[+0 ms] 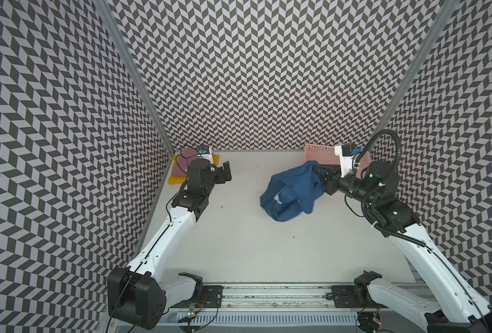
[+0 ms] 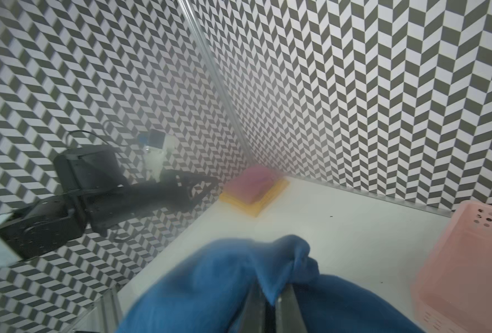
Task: Fold and stack t-shirts
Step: Place the T-shirt at the center of the board, then flatten out the T-shirt at the center of the board.
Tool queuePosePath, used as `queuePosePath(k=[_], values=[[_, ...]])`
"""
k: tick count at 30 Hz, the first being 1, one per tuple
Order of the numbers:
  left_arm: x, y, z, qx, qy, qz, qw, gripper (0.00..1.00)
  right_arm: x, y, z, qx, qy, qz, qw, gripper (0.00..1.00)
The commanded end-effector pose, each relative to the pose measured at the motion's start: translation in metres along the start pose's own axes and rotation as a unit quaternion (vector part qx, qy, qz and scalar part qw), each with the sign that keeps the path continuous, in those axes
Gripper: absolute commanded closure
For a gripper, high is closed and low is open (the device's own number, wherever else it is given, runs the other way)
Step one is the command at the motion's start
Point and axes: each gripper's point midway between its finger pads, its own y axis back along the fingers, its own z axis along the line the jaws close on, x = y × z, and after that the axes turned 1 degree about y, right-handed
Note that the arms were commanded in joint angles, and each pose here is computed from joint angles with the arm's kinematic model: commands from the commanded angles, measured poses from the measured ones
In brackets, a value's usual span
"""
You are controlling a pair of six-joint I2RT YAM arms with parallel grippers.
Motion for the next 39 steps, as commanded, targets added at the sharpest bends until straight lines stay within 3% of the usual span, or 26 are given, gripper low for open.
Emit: queuePosePath(k=[1,4,10,12,14,16,20,21,23,27,32,35,39], values=[[-0.002,0.013,-0.011,0.026,0.013,0.0,1.0,0.05,-0.005,0.01,0.031,-0.069,-0.006,0.008,0.998,0.93],[0.007,0.017,-0.011,0.027,0.019,0.006,0.999,0.06,0.05,-0.013,0.022,-0.089,-0.048,0.078,0.992,0.86],[0.024,0.018,-0.014,0.034,0.03,0.024,0.999,0.06,0.171,-0.085,-0.019,-0.053,-0.116,0.206,0.97,0.77],[0.028,0.017,-0.02,0.044,0.032,0.031,0.998,0.06,0.193,-0.111,-0.023,-0.05,-0.121,0.242,0.961,0.57],[0.033,0.017,-0.027,0.055,0.031,0.039,0.997,0.06,0.202,-0.134,-0.026,-0.028,-0.11,0.26,0.959,0.46],[0.039,0.017,-0.039,0.077,0.018,0.05,0.996,0.07,0.189,-0.144,-0.029,0.001,-0.091,0.238,0.967,0.42],[0.073,0.021,-0.084,0.135,-0.044,0.107,0.984,0.08,0.112,-0.111,-0.051,0.11,-0.083,0.093,0.986,0.36],[0.087,0.024,-0.098,0.148,-0.06,0.127,0.979,0.08,0.095,-0.096,-0.057,0.141,-0.081,0.056,0.985,0.33],[0.118,0.029,-0.119,0.166,-0.079,0.165,0.969,0.09,0.082,-0.066,-0.078,0.227,-0.079,0.032,0.97,0.17],[0.182,0.04,-0.151,0.204,-0.102,0.231,0.946,0.1,0.1,-0.014,-0.11,0.351,-0.069,0.045,0.933,0.14],[0.257,0.066,-0.184,0.248,-0.15,0.342,0.894,0.17,0.144,0.002,-0.113,0.353,-0.089,0.083,0.928,0.13],[0.285,0.093,-0.203,0.268,-0.175,0.382,0.867,0.2,0.173,-0.001,-0.115,0.347,-0.106,0.109,0.926,0.13],[0.291,0.112,-0.227,0.304,-0.174,0.376,0.858,0.18,0.201,-0.009,-0.115,0.33,-0.122,0.134,0.926,0.13]])
